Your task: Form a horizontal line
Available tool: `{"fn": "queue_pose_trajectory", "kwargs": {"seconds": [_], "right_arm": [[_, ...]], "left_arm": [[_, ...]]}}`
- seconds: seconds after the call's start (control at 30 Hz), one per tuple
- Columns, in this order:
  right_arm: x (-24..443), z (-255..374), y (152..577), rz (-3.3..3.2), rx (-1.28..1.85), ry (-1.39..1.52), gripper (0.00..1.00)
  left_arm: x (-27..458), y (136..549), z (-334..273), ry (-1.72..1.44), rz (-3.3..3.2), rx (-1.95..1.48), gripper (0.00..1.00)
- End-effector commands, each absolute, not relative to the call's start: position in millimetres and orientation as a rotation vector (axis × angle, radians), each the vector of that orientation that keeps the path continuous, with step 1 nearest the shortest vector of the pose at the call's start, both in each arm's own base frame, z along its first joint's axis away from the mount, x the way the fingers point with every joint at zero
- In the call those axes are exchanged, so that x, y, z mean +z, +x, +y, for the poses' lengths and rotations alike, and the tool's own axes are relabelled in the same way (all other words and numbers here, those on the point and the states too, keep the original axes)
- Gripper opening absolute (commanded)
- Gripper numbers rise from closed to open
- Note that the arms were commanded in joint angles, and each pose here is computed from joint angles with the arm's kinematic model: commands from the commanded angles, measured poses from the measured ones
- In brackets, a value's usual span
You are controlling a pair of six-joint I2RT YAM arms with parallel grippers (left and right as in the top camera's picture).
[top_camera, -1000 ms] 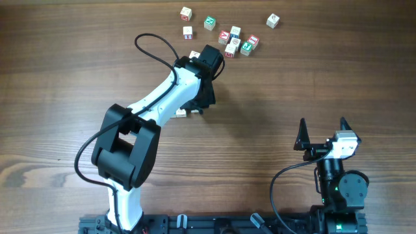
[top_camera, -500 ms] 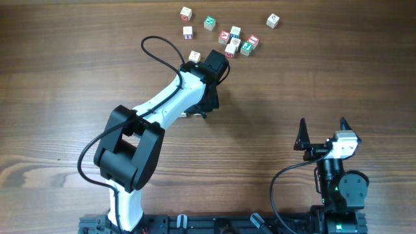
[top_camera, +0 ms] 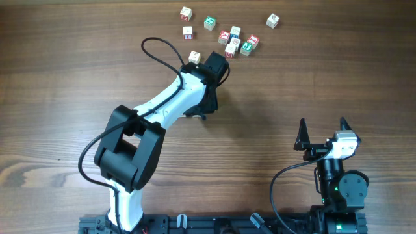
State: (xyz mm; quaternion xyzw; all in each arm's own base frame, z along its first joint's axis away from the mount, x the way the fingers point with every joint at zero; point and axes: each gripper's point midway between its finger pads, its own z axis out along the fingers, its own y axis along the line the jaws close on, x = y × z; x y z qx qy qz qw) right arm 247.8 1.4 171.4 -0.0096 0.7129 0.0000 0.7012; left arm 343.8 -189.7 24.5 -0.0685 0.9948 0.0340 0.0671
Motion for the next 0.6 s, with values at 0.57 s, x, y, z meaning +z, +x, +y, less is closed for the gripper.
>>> {"fn": "queue_pose_trajectory", "kwargs": {"seconds": [0.57], "right_arm": [[173, 3, 248, 1.581, -0.003, -0.037, 1.00]], "left_arm": [[57, 379, -170, -0.231, 2.860, 0.108, 0.38]]}}
